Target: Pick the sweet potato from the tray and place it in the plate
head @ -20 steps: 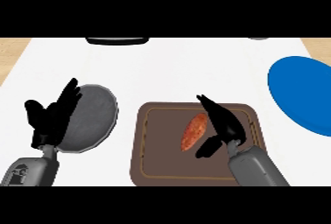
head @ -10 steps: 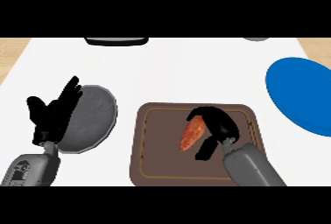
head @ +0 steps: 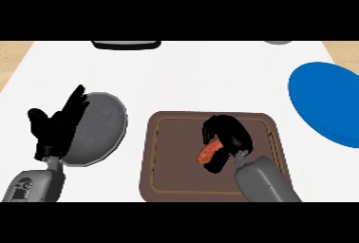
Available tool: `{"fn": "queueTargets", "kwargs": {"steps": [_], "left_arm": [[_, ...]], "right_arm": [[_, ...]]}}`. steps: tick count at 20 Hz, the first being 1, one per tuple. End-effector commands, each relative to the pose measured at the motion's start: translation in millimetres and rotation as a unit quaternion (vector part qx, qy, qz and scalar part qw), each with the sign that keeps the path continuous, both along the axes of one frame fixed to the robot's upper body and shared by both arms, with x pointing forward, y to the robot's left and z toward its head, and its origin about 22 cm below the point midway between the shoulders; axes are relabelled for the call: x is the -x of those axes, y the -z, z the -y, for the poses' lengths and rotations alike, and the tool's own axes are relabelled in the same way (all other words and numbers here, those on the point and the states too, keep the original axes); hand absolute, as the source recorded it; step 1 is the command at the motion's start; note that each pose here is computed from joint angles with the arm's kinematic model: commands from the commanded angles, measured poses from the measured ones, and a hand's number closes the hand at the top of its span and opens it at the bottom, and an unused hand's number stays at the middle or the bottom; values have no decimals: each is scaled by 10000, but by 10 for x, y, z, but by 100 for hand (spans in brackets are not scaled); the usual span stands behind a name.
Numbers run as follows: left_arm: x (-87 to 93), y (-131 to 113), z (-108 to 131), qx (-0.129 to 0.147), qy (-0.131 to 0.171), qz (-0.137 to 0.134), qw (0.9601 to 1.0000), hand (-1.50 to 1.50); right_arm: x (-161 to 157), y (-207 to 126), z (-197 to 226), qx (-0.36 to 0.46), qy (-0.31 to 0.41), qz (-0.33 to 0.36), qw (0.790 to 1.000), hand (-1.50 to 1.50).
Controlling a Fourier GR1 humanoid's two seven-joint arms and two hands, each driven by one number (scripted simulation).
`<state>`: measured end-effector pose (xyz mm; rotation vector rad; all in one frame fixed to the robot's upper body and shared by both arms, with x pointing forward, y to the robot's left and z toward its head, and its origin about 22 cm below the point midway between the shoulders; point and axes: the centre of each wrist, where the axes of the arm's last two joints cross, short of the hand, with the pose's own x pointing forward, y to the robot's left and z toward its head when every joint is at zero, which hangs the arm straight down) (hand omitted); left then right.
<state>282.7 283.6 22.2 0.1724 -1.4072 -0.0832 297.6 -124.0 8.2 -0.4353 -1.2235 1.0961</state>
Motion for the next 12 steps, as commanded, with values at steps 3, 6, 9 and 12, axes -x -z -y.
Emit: {"fn": "queueTargets", "kwargs": {"steps": [3,6,9,12], "left_arm": [[77,51,-44,37,-83,-3,10000,0],[19,-26,-43,-4,109,93,9999,0],[-76,-11,73,29,49,-44,10000,0],[37,-2,12,-12,-40,8,10000,0]], "right_arm": [[-30,-93,94,360,554,821,9944,150],[-435,-237,427,767,932,950,9881,150],[-640,-438,445,824,1362,1678,9729,150],[-633,-752,474,662,1911,2785,9389,150]]}}
